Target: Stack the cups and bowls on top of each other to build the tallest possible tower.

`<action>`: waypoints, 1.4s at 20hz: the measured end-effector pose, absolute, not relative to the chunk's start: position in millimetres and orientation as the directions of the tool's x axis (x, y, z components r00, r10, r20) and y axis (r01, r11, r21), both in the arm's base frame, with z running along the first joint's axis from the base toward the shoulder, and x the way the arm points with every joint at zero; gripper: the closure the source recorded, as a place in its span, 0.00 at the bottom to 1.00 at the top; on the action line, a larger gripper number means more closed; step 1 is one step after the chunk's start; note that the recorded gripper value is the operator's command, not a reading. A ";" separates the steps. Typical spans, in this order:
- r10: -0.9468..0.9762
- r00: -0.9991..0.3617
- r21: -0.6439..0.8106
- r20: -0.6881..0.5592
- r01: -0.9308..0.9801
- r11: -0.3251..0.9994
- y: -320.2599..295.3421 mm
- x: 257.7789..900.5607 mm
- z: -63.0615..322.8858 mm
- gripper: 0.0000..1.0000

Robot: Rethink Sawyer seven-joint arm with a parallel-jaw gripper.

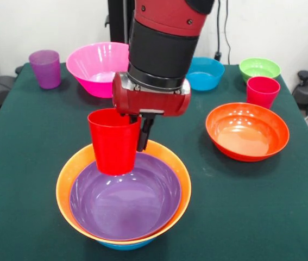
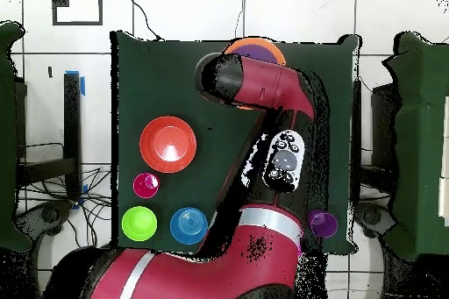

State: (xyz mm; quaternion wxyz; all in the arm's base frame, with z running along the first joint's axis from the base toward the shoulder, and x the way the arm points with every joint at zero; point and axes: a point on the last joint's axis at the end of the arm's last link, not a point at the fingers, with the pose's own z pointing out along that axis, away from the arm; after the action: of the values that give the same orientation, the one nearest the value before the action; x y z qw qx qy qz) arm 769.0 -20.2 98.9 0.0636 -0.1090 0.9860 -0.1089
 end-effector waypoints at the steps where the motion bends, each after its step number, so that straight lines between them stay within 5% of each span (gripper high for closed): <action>1: -0.230 -0.968 -0.230 -0.103 -0.202 0.952 -19.5 769.1 97.8 1.00; 28: -0.272 -0.962 -0.237 -0.007 -0.263 0.935 2.8 741.4 26.6 1.00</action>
State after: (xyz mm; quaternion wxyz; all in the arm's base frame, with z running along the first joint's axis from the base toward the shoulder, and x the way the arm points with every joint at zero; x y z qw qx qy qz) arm 741.4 2.8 26.6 0.0199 -0.1360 0.9835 -0.1176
